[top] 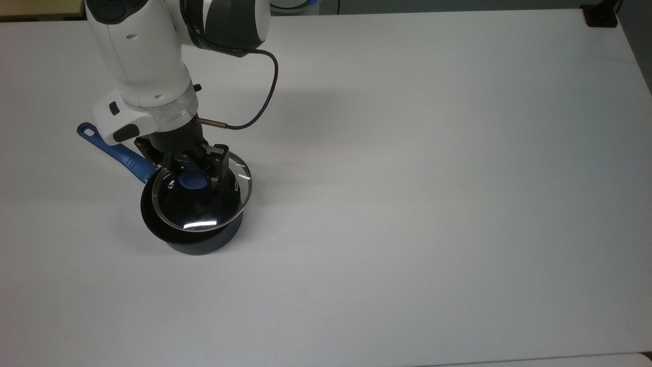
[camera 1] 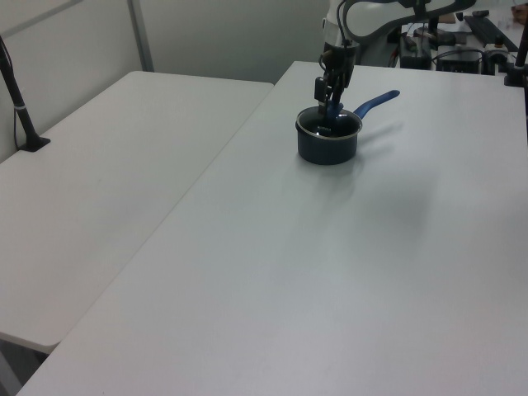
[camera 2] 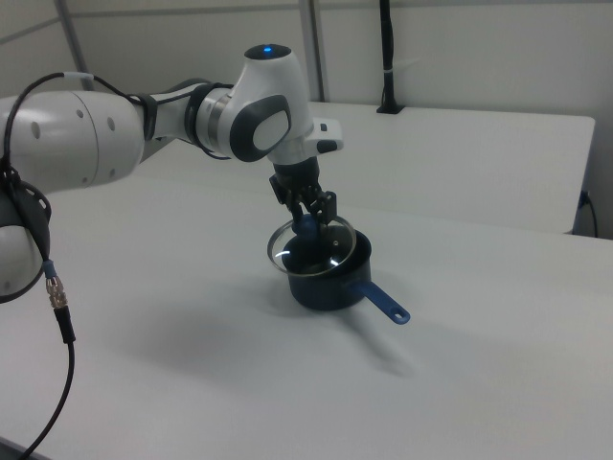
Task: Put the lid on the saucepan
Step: 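Lower the held lid onto the saucepan rim, then adjust the lid to seat it on the rim, then open the gripper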
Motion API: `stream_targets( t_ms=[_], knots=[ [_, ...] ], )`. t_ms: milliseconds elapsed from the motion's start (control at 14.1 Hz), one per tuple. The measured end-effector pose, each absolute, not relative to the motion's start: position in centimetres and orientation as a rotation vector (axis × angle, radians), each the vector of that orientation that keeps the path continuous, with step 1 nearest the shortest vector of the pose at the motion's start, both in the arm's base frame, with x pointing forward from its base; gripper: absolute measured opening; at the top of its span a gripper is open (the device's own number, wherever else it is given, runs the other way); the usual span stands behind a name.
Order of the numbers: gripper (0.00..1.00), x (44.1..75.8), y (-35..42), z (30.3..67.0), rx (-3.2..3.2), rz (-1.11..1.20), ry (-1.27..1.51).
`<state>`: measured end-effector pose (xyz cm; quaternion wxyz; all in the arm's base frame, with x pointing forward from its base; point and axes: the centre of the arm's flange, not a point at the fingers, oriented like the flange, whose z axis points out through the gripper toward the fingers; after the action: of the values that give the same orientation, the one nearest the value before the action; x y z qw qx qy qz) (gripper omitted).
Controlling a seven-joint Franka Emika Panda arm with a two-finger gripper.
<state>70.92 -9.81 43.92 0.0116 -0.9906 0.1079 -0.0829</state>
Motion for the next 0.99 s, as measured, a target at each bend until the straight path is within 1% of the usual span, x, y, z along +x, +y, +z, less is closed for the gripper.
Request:
stream_targets(
  t_ms=[425, 566, 991],
  knots=[
    [0.61, 71.3, -9.8, 43.1, -3.091, -0.249, 0.338],
    [0.61, 71.7, -10.0, 42.9, -3.089, -0.296, 0.341],
    [0.61, 71.8, -11.2, 42.4, -3.090, -0.309, 0.368]
  ],
)
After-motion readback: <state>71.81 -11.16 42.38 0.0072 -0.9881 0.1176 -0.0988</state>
